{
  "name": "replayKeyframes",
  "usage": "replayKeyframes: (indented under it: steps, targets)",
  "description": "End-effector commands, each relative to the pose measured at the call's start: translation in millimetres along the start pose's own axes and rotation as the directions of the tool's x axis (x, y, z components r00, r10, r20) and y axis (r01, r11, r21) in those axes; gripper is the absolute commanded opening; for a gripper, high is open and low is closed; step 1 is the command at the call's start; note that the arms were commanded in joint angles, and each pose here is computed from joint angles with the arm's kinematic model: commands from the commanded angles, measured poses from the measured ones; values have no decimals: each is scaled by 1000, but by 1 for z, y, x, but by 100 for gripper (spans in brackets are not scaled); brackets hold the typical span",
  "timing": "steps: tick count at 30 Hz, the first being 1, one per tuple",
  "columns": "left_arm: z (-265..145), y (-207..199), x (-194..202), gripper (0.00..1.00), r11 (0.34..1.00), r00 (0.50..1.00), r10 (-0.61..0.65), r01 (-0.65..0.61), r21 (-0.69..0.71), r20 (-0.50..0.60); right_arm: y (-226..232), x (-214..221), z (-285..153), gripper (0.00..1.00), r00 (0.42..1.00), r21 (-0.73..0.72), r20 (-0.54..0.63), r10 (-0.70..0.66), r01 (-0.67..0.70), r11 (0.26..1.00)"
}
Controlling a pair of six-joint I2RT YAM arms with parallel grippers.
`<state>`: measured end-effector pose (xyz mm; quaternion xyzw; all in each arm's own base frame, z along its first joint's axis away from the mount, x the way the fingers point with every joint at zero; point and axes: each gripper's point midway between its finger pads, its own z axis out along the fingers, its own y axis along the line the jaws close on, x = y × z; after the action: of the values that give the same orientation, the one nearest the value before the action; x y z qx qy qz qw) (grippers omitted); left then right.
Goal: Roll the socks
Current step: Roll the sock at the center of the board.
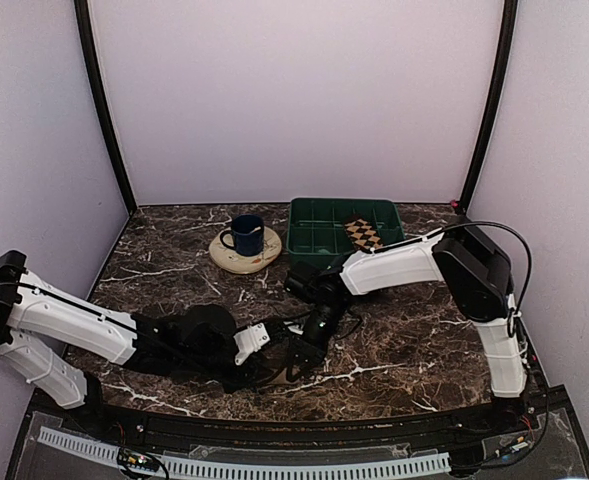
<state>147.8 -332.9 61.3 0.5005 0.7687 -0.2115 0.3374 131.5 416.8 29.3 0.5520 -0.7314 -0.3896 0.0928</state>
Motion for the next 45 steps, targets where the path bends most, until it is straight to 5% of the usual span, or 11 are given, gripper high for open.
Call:
replayKeyframes:
  steps: [1, 21, 31, 45]
  targets:
    - [5, -6, 2, 33, 998, 998, 53, -52, 25, -40, -1, 5, 1, 0, 999, -29, -28, 28, -29, 999]
    - [26, -19, 29, 33, 992, 979, 116, -106, 68, -168, -3, 3, 0, 0, 999, -59, -35, 37, -39, 997]
    - [29, -15, 35, 0, 993, 971, 119, -111, 49, -208, -5, 5, -1, 0, 998, -56, -29, 49, -50, 997]
    - [28, -16, 43, 0, 995, 965, 64, -43, 87, -253, -6, 4, -16, 27, 990, -94, 109, 85, -75, 993]
